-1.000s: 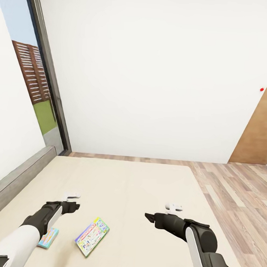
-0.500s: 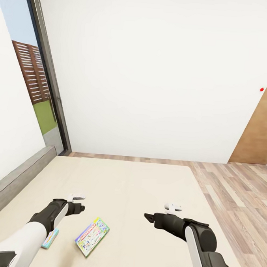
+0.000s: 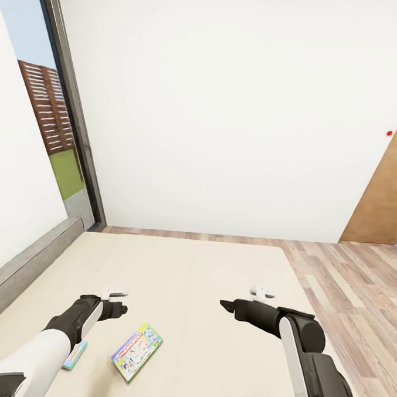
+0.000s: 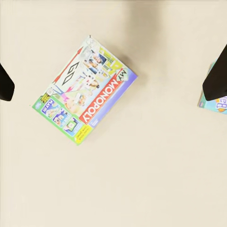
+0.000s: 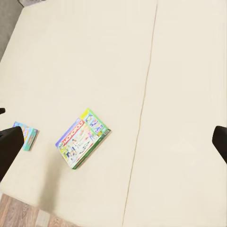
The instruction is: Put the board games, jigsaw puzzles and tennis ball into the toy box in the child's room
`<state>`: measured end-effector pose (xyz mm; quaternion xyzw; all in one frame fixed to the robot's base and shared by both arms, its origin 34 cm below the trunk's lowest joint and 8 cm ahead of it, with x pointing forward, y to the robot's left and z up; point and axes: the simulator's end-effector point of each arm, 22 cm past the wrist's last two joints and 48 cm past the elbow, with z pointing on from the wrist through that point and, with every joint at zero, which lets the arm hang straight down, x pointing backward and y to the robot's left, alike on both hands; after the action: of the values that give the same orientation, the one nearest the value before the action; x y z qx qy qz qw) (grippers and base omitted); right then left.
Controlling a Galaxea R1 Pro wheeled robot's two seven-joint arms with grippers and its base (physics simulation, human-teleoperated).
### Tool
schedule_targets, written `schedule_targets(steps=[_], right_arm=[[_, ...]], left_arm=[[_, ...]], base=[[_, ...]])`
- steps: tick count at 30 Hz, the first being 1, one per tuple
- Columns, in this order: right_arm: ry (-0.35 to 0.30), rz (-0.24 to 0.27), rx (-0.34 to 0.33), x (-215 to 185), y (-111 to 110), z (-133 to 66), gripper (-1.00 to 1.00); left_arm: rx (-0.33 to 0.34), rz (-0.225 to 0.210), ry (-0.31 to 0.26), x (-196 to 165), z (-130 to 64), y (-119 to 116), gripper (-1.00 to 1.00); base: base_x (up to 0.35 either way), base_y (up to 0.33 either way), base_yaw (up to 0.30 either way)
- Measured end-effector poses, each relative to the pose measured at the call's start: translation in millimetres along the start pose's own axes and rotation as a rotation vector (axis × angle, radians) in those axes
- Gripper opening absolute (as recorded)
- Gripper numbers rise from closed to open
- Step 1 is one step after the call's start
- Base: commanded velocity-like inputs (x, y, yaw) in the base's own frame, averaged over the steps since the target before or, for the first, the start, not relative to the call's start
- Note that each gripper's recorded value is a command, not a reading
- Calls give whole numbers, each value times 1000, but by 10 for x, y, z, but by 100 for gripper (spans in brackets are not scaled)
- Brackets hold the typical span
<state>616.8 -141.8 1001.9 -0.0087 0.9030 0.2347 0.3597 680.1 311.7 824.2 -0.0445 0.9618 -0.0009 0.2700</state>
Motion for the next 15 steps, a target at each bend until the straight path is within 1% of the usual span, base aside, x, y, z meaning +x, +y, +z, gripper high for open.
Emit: schedule_targets(steps=[7,15], right_arm=[[-12,-2,3,-83,-13,-5,100],[-11,-1,4,-109,-27,10,100]], left_arm=[[0,-1,7,11,-2,2,100],[1,-2,9,15,-2,-3,100]], base=[[0,0,0],[0,0,0]])
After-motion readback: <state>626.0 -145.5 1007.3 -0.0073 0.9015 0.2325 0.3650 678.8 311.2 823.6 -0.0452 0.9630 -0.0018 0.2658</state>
